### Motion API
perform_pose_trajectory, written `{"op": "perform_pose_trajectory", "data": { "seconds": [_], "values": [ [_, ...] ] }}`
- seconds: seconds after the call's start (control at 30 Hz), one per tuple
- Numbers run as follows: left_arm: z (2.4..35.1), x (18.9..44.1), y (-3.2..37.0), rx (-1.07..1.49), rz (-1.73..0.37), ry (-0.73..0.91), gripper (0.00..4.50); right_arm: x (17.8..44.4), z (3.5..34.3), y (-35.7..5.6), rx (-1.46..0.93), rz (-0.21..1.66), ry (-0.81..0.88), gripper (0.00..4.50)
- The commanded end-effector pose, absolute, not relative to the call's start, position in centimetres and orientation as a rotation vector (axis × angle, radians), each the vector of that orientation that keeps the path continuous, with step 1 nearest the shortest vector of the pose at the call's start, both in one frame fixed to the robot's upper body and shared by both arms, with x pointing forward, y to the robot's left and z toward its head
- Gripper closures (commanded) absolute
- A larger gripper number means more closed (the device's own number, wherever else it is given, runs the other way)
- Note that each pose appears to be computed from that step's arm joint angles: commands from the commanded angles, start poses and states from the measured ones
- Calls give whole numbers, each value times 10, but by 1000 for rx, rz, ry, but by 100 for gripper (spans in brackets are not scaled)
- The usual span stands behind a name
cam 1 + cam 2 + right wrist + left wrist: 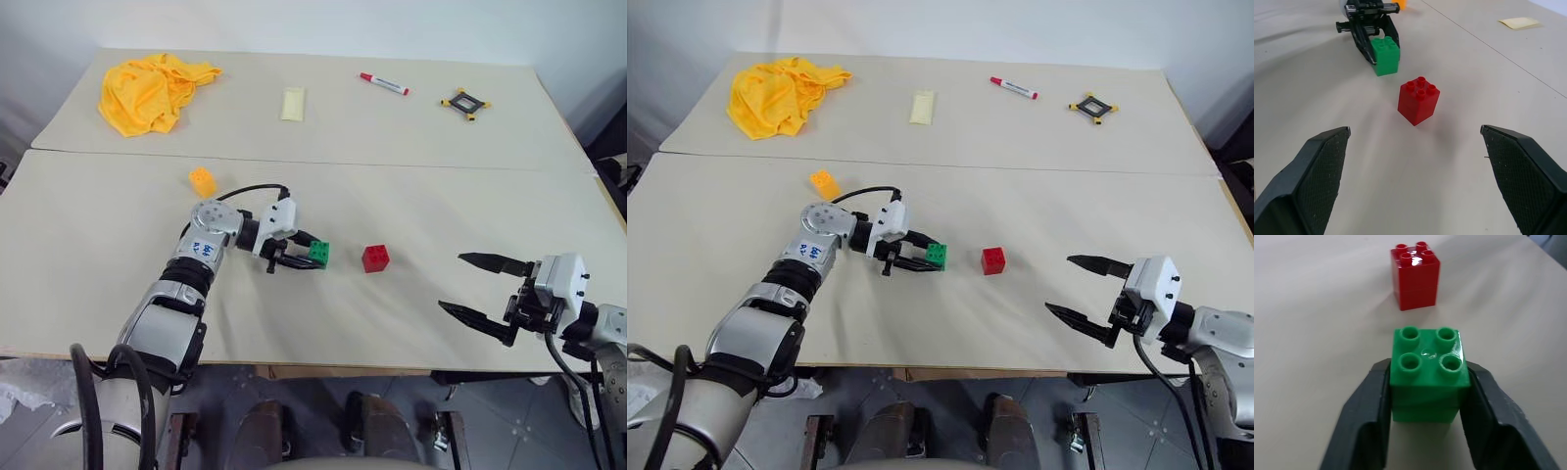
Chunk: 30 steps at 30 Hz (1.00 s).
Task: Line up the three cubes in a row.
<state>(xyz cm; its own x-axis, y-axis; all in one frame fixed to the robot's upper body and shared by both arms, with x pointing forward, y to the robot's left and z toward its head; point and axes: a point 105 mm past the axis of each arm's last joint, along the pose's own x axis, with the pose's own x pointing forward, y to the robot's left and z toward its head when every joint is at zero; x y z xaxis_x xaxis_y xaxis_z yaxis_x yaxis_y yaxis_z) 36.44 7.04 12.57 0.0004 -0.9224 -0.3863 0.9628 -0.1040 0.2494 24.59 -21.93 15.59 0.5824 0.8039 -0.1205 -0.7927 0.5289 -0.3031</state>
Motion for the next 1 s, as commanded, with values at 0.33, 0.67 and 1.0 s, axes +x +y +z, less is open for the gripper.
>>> {"op": "perform_pose_trajectory", "data": {
  "seconds": [0.33, 0.67, 1.0],
  "values": [
    [185, 357, 142, 391, -1343, -227, 3, 261, 167, -184, -262, 1035, -172, 0],
    [143, 289, 309, 204, -465, -131, 3, 266, 185, -111, -169, 1196, -334, 0],
    [125, 240, 316, 112, -214, -139, 3, 266, 200, -89, -135, 1285, -364, 0]
  ]
}}
